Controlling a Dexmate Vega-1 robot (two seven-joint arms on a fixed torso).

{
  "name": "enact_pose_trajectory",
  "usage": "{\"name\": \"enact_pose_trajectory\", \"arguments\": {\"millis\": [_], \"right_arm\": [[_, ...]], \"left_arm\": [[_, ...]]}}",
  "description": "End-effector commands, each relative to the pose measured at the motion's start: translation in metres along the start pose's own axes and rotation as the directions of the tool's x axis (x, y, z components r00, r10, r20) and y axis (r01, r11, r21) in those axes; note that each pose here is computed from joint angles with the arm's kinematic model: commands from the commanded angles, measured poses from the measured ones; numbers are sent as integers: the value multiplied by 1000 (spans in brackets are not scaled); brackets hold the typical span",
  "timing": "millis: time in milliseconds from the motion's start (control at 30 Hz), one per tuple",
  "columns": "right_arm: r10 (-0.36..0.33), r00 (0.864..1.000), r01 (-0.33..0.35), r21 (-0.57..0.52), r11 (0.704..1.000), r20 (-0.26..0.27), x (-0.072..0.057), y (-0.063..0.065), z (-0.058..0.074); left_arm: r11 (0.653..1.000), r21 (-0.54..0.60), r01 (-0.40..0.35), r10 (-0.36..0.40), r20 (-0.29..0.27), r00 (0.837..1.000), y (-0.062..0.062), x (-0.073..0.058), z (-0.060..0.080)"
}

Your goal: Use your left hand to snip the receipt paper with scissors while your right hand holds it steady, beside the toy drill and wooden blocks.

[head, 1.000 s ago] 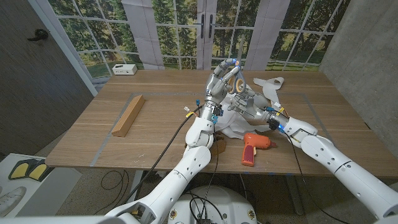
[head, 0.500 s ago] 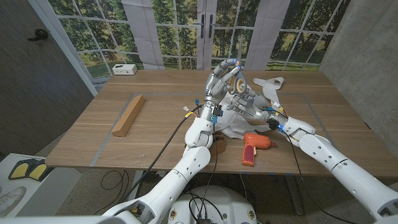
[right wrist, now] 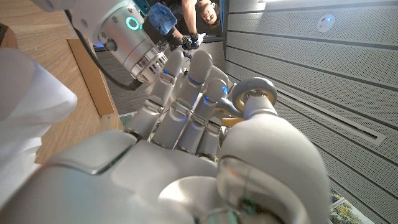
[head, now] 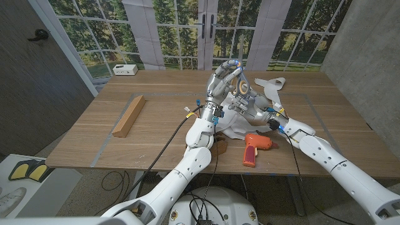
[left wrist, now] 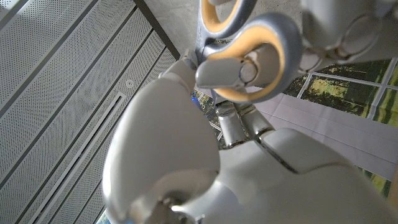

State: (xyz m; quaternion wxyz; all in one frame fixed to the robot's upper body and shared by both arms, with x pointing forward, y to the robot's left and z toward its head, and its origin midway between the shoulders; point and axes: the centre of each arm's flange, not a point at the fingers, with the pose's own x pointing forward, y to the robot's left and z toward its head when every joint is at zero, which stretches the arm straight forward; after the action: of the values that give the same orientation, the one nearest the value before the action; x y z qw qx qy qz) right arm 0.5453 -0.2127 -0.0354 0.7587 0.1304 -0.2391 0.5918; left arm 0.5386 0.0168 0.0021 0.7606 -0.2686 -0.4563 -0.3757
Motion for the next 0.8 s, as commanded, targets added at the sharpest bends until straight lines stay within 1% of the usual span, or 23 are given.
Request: {"name": "enact_pose_trajectory", "arguments": {"millis": [33,133,200,267,433,533,700,800], "right_arm": [[4,1000,-4,-17,1000,-5,3,-2,4],[2,1000,-2,-28,1000,-7,4,-1,6],[21,1000,-22,-39,999,-19,5,-1,7],[25,999,-25,-40,999,-20,6,0,8],[48,998,-51,-69,996,-48,7,2,10],[45,997,-50,-75,996,-65,7,2,10],[29,997,-36,-89,995,-74,4,2,11],[40,996,-48,-100,994,-83,3,2,12]], "left_arm": [[1000,3,-1,1,-3,1000,3,0,-2],[1000,3,-2,2,-4,1000,3,0,-2],[1000,3,-1,1,-6,1000,3,0,-3],[1000,6,2,-2,-7,1000,3,0,-3],[1000,15,7,-7,-6,1000,2,1,-3],[1000,18,8,-8,-6,1000,1,1,-3],[1000,26,12,-12,-6,1000,0,1,-3],[999,29,14,-14,-6,1000,-1,1,-3]]}}
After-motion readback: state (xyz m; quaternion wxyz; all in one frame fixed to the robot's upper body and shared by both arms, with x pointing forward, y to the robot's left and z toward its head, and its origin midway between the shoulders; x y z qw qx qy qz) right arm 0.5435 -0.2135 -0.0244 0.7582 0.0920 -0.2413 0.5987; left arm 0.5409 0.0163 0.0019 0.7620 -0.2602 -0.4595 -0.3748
